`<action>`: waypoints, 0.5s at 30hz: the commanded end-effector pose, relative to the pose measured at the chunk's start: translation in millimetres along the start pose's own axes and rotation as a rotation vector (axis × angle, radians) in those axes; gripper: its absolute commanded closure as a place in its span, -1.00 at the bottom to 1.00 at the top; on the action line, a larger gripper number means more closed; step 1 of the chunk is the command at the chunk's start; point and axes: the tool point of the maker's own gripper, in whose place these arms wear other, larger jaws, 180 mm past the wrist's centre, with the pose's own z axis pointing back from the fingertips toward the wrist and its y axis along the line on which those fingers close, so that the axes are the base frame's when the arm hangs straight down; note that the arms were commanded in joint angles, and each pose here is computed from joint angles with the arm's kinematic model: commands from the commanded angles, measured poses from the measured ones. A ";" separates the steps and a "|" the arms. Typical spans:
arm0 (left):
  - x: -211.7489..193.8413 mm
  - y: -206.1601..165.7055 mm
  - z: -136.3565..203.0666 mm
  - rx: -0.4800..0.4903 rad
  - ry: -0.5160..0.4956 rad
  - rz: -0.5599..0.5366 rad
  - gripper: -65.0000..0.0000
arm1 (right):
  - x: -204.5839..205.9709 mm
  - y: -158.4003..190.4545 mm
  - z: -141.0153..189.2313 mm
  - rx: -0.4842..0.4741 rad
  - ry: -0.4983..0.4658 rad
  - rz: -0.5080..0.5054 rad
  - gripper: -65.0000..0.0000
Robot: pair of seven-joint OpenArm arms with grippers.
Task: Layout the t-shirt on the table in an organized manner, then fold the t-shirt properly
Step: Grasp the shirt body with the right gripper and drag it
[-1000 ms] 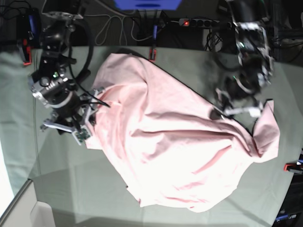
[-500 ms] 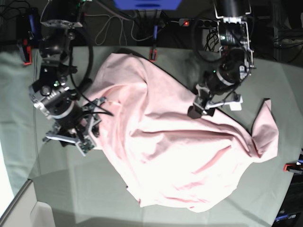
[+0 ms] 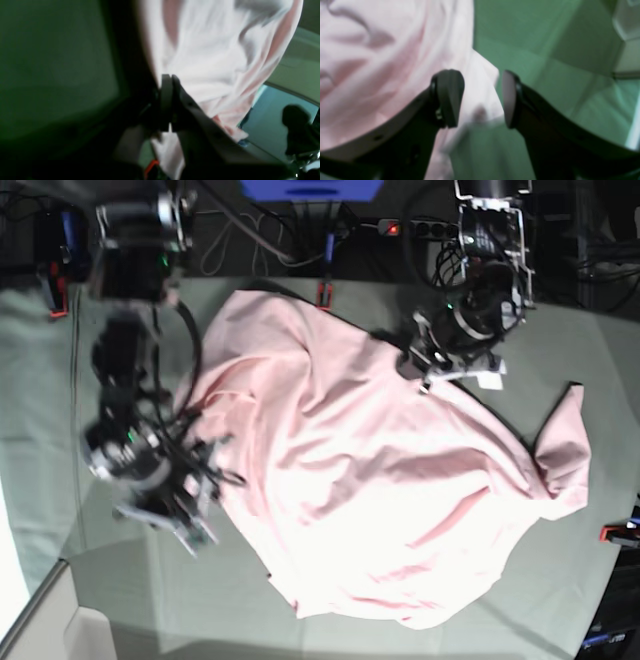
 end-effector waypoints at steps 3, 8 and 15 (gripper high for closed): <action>11.1 -17.0 3.7 -0.041 -0.024 -0.015 0.99 | 38.0 -2.6 -20.6 0.044 -0.050 -0.026 0.14; 11.0 -16.7 4.0 -0.040 -0.023 -0.017 0.99 | 80.4 5.8 -59.8 0.166 -0.089 -0.066 0.12; 2.4 -1.4 8.0 -0.012 -0.010 -0.004 0.99 | 84.1 14.5 -85.5 0.261 -0.162 -0.137 -0.01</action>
